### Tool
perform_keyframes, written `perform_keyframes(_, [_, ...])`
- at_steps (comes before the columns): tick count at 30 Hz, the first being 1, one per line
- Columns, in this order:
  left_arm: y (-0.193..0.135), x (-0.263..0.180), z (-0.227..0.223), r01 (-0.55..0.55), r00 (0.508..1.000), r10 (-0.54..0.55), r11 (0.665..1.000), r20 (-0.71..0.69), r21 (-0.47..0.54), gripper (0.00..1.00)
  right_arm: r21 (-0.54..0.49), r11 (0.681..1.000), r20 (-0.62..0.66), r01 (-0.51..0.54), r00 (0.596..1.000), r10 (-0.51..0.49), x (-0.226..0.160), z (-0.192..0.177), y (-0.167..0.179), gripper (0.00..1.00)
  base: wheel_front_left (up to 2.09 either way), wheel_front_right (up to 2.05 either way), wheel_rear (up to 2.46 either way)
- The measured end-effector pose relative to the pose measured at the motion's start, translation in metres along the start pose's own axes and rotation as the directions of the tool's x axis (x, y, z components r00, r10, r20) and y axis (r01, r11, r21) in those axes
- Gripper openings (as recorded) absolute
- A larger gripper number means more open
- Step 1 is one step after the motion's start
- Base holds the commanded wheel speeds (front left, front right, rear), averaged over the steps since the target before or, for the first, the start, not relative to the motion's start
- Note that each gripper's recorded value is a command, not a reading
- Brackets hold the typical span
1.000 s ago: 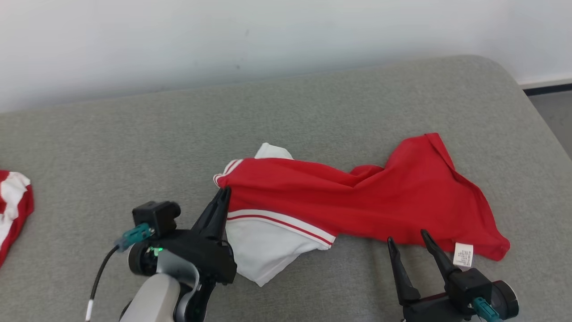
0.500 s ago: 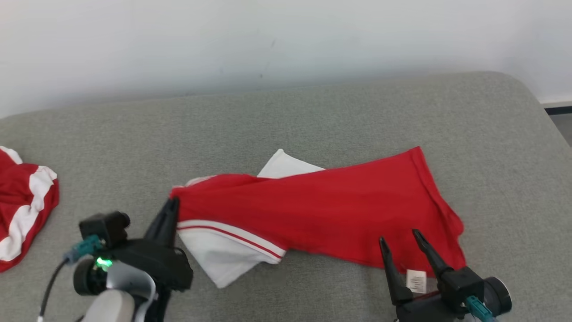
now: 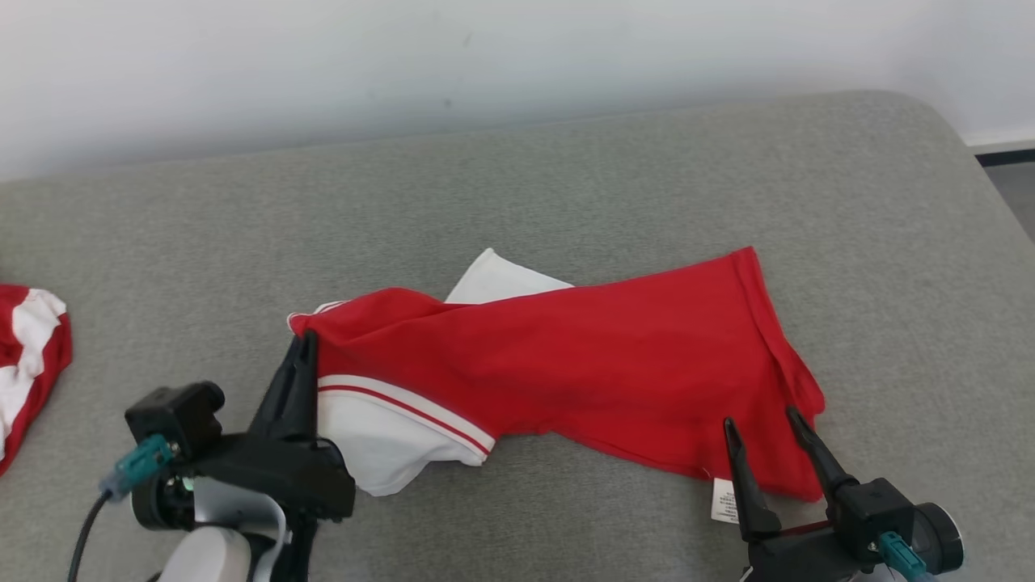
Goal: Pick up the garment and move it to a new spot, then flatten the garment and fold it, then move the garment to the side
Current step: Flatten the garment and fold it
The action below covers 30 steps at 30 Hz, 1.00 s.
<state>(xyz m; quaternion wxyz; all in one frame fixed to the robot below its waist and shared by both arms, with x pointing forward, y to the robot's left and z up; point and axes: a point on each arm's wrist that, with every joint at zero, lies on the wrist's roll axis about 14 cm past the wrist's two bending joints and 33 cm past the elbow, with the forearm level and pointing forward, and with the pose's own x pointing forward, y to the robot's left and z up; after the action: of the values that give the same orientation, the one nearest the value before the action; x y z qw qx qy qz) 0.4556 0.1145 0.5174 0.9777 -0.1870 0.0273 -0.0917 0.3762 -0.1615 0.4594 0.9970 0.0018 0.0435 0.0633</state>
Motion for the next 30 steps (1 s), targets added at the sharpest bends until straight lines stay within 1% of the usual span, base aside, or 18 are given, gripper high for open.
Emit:
perform_keyframes(3, [-0.004,-0.014,0.008,0.002,1.000,-0.002,1.000,0.027,-0.014,0.00,0.001,1.000,0.002,-0.017,1.000,0.017,0.003,0.000,0.005,1.00,0.00,0.00,0.00])
perform_keyframes(7, [-0.003,-0.041,0.015,-0.030,0.999,0.031,0.999,0.028,-0.033,0.00,0.000,0.998,0.016,-0.065,0.998,0.065,0.007,0.006,0.021,1.00,0.00,0.00,0.00])
perform_keyframes(12, [-0.008,-0.073,0.022,-0.066,0.997,0.069,0.994,0.022,-0.090,0.00,-0.002,0.994,0.045,-0.105,0.993,0.105,0.011,0.016,0.034,1.00,0.00,0.00,0.00])
perform_keyframes(17, [-0.019,-0.085,0.021,-0.071,0.997,0.071,0.988,0.001,-0.141,0.00,0.001,0.995,0.050,-0.103,0.993,0.103,0.010,0.018,0.034,1.00,0.00,0.00,0.00])
perform_keyframes(19, [-0.019,-0.083,0.019,-0.072,0.997,0.072,0.986,-0.008,-0.147,0.00,0.002,0.996,0.047,-0.092,0.995,0.092,0.010,0.016,0.030,1.00,0.00,0.00,0.00])
perform_keyframes(22, [-0.010,-0.073,0.011,-0.078,0.997,0.076,0.991,-0.028,-0.109,0.00,0.004,0.997,0.041,-0.080,0.996,0.080,0.010,0.014,0.026,1.00,0.00,0.00,0.00])
perform_keyframes(28, [0.025,-0.030,-0.017,-0.125,0.988,0.122,0.992,-0.093,-0.023,0.00,0.000,0.998,0.041,-0.067,0.997,0.067,0.014,0.015,0.021,1.00,0.00,0.00,0.00])
perform_keyframes(30, [0.032,-0.006,-0.024,-0.123,0.988,0.122,0.992,-0.096,-0.004,0.00,-0.004,0.999,0.037,-0.054,0.998,0.055,0.015,0.014,0.016,1.00,0.00,0.00,0.00])
